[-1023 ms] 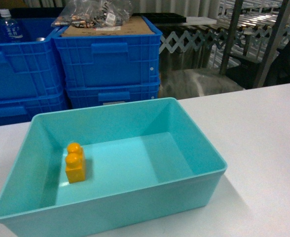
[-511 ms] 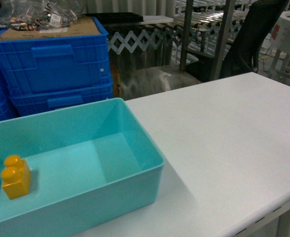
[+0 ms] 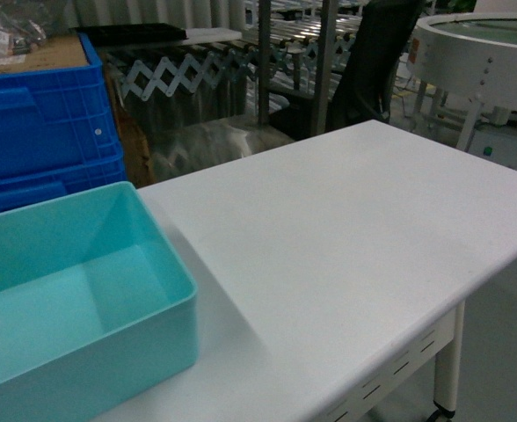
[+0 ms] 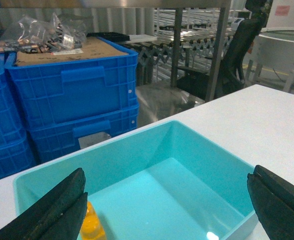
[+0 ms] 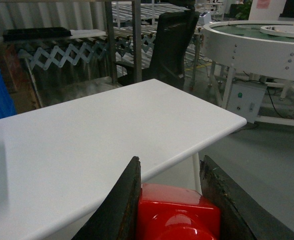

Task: Pick red block from blue box to shelf

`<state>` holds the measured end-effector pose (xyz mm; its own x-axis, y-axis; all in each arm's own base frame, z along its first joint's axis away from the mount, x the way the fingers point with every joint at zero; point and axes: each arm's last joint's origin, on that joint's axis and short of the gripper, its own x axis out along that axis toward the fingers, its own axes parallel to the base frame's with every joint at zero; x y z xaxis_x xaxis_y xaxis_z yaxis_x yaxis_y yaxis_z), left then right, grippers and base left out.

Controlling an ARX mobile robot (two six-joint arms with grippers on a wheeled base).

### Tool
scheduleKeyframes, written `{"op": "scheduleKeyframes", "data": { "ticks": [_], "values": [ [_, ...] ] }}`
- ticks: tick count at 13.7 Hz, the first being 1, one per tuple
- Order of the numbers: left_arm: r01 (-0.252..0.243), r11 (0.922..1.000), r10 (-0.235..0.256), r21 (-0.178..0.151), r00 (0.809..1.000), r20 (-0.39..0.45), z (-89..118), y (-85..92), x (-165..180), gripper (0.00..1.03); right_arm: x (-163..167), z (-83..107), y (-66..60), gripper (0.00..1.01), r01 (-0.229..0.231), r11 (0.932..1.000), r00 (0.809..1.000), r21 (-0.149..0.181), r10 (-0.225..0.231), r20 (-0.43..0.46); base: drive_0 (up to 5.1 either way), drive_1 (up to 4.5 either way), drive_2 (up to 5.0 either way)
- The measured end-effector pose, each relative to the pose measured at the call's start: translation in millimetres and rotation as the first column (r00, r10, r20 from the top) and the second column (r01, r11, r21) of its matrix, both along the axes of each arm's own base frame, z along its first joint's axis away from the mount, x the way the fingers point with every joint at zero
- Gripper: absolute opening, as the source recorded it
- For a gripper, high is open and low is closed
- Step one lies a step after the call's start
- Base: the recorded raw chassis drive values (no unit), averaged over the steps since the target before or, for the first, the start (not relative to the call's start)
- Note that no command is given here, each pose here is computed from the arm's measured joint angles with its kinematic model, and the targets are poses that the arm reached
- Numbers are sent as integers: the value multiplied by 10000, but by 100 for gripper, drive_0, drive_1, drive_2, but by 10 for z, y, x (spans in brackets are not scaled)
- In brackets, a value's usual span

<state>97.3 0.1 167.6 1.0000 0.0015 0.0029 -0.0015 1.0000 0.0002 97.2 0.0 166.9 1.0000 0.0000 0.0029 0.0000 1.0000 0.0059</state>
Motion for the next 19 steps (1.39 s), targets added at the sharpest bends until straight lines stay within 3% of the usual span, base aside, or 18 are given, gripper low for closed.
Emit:
{"op": "scheduleKeyframes", "data": {
  "ticks": [19],
  "values": [
    [0, 10000, 0, 0, 10000, -4, 0, 0, 0, 98, 0, 0, 0, 29, 0, 10000, 10000, 0, 0, -4, -141, -141, -141]
  ]
}}
